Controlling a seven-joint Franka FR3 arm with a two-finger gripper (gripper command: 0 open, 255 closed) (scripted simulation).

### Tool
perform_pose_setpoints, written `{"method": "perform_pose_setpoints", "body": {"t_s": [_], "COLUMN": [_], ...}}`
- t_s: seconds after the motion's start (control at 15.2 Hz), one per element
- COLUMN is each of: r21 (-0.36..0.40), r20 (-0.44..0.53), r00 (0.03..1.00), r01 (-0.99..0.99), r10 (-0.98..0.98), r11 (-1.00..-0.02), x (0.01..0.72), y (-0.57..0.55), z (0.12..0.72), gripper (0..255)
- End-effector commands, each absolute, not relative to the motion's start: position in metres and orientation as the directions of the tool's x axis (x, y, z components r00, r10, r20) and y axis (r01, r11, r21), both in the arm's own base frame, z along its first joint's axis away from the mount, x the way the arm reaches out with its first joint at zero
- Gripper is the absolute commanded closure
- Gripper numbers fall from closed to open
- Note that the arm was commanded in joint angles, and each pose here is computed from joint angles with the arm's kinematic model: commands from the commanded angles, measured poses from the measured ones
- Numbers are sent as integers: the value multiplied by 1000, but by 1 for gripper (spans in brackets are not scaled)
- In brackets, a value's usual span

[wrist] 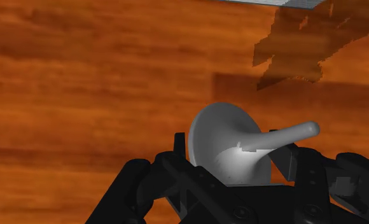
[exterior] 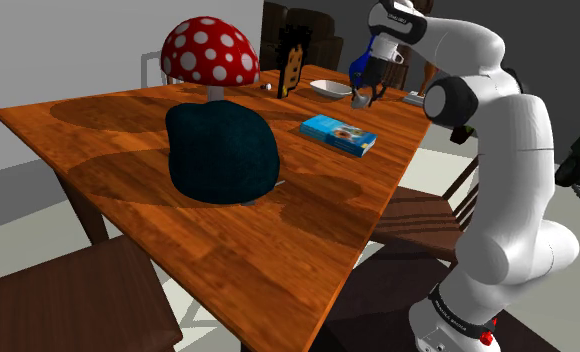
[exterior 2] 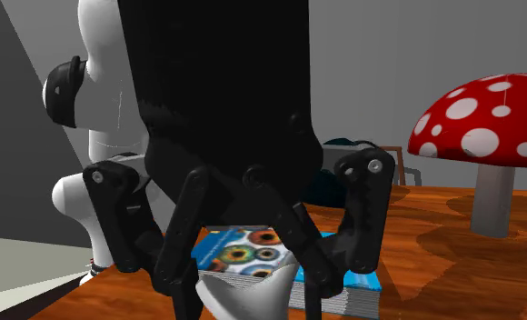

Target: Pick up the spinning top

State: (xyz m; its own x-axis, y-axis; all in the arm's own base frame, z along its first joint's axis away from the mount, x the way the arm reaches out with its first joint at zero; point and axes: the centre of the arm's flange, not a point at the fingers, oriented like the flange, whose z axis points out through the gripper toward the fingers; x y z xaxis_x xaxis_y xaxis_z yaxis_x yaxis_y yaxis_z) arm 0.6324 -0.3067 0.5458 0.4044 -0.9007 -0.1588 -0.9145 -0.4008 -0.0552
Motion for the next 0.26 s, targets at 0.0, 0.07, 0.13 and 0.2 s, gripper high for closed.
{"method": "perform_pose_setpoints", "body": {"t_s": [0.0,0.07,0.13,0.2], "r21": [-55,-55,-55,-55], "r20": [-159,-159,-159,-159], "r00": [405,405,405,405], "r01": [-914,-914,-914,-914], "r10": [-901,-901,-901,-901], "r11": [-401,-401,-401,-401], "x": [633,633,633,633], "y": [-306,-306,-306,-306], "z": [557,563,563,563], "gripper": [255,255,255,255]}}
